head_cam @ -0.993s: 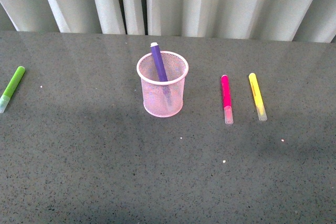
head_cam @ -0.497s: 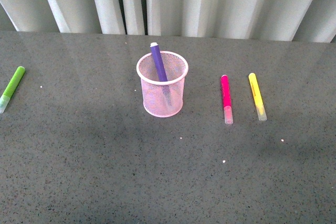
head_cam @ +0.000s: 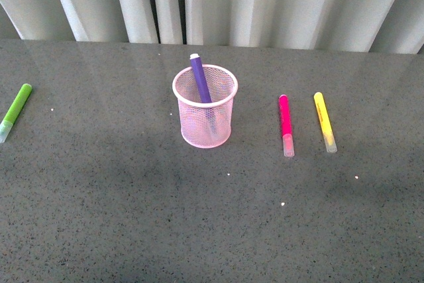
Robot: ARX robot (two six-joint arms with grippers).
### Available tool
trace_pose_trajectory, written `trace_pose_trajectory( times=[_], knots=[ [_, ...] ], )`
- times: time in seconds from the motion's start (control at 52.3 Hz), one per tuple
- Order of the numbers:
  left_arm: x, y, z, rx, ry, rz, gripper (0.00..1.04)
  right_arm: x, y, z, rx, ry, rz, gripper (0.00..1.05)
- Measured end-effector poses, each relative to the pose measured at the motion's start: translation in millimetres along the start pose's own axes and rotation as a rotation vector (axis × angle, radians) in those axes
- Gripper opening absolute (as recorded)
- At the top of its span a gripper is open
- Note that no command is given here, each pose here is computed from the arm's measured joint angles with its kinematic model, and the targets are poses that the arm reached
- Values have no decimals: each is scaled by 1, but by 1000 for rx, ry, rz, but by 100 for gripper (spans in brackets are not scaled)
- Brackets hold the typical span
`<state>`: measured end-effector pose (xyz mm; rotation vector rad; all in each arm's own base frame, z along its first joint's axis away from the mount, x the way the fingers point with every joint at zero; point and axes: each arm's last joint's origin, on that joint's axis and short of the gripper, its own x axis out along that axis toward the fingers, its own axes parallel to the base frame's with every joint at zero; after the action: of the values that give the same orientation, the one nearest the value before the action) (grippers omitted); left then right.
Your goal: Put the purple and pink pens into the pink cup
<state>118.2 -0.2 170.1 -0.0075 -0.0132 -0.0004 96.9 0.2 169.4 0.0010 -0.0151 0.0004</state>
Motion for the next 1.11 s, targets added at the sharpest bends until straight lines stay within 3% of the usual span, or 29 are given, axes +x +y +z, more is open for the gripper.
trace_pose_trajectory(
  times=[1.108],
  knots=[
    [-21,0,-3,0,6,-1,7,0,0,0,0,0,0,98]
  ],
)
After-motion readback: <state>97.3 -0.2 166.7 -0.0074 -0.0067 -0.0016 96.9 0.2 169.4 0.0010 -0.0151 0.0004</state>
